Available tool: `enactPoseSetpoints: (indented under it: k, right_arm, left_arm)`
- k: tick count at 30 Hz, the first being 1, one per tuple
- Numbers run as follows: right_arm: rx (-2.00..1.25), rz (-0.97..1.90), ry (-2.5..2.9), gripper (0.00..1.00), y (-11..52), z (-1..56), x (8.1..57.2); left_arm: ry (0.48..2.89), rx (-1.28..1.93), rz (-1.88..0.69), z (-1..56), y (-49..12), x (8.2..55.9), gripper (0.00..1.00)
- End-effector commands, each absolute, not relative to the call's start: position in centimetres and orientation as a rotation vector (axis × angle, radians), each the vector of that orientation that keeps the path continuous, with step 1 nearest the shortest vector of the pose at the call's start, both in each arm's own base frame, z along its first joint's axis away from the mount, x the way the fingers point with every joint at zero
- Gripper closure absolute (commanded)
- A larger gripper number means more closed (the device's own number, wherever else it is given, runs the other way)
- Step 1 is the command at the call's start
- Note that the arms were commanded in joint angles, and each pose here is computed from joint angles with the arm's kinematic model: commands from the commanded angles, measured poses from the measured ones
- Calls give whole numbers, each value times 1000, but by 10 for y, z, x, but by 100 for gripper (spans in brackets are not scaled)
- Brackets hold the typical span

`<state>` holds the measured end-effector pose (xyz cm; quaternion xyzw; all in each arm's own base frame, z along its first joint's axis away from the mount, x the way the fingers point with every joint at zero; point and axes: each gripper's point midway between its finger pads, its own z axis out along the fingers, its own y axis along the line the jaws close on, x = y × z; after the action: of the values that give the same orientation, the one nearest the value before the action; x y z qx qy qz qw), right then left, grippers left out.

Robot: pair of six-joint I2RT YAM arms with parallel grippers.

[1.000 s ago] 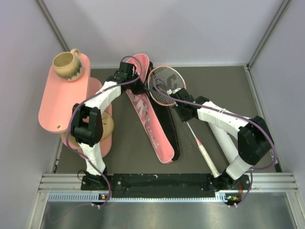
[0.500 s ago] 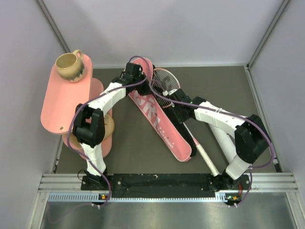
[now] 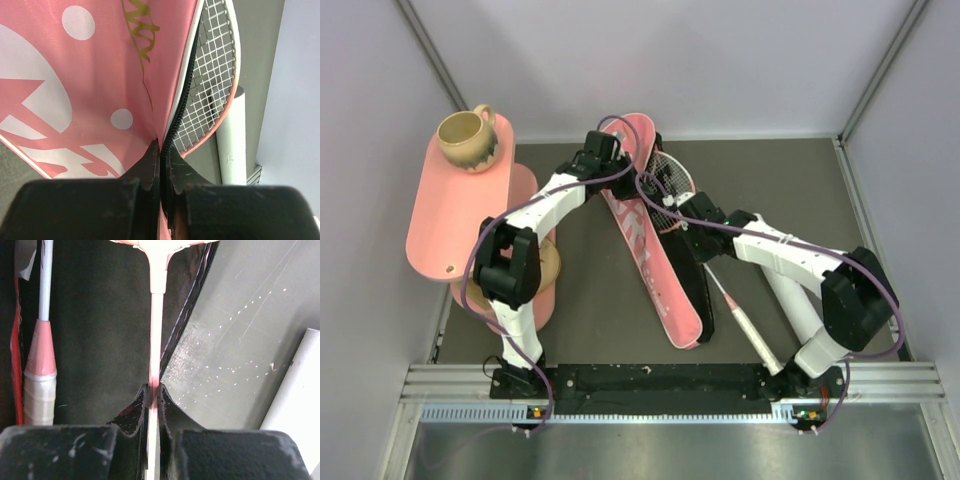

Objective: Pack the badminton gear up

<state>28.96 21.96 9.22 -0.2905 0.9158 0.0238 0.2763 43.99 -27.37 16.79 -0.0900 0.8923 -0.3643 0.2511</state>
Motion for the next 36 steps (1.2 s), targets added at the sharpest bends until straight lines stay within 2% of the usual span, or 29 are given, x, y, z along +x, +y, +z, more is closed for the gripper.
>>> enactPoseSetpoints:
  k: [1, 9, 14, 20, 27, 31, 34, 36]
  right_arm:
    - [-613, 187, 2333, 100, 257, 131, 320]
    - [-353, 374, 2179, 100, 295, 178, 387]
    - [-234, 361, 2076, 100, 293, 187, 428]
    - [-114, 398, 2003, 100, 298, 171, 444]
    - [41, 437, 2020, 100, 289, 138, 428]
    - [-40, 458, 2151, 82, 292, 122, 410]
    - [-173, 472, 2224, 56, 283, 125, 387]
    - [-226, 482, 2243, 46, 269, 132, 371]
  left_arm:
    - [2307, -104, -1155, 201, -304, 438, 100]
    - [2323, -76, -1340, 206, -333, 409, 100]
    - [2310, -56, -1469, 216, -347, 393, 100]
    - [2303, -70, -1599, 223, -362, 379, 100]
    - [2273, -56, -1676, 228, -370, 376, 100]
    - [2274, -57, -1679, 226, -370, 377, 100]
    - [2278, -51, -1667, 224, -368, 379, 100]
    - [2287, -47, -1659, 222, -368, 379, 100]
